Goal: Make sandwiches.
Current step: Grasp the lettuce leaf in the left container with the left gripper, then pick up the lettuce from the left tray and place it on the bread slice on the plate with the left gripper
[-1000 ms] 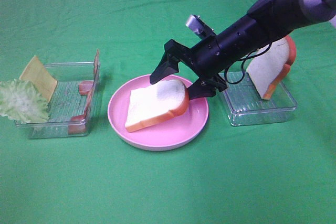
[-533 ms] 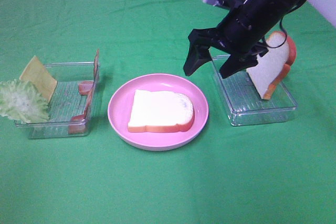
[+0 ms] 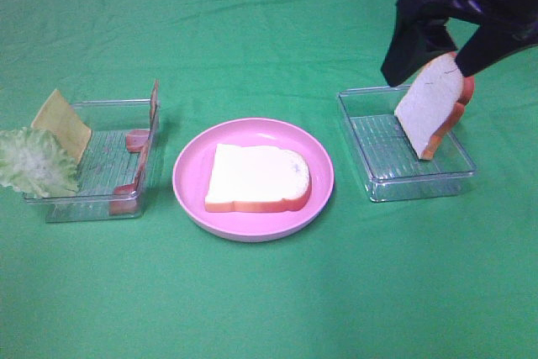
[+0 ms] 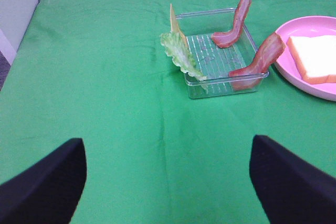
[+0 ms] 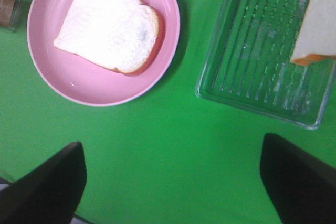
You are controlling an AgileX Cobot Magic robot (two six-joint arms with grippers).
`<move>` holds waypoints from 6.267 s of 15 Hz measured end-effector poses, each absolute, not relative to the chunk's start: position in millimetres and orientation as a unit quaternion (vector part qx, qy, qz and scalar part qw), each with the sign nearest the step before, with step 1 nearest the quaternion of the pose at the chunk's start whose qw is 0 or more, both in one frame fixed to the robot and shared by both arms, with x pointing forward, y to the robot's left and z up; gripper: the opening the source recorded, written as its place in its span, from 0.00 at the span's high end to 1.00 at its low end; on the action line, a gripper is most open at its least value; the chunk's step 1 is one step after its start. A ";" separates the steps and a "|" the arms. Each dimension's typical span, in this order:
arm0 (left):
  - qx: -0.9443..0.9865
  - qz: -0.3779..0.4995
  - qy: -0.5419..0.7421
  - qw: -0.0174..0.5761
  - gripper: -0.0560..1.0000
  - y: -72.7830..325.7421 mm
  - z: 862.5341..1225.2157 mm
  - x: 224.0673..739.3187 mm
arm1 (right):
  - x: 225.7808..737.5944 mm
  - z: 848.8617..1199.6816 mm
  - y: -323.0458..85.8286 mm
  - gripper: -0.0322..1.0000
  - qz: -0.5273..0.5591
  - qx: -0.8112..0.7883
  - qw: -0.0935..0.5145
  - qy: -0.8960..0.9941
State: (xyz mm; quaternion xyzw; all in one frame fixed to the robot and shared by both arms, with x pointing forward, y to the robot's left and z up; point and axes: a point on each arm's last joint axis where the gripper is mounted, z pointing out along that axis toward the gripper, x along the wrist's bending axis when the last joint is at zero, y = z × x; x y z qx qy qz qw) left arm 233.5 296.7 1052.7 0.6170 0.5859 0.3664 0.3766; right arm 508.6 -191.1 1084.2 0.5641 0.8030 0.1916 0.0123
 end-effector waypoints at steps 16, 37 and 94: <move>0.617 0.366 0.586 0.377 0.19 296.7 1052.7 233.5 | 294.1 1043.3 -267.2 0.15 0.267 0.527 0.120 0.797; 0.637 0.184 0.683 0.306 0.22 290.4 1102.1 394.2 | 223.0 1047.0 -289.9 0.15 0.412 0.440 0.258 0.755; 0.601 -0.103 0.625 0.488 0.95 214.5 1047.0 598.7 | 223.0 1047.0 -289.9 0.15 0.412 0.440 0.258 0.755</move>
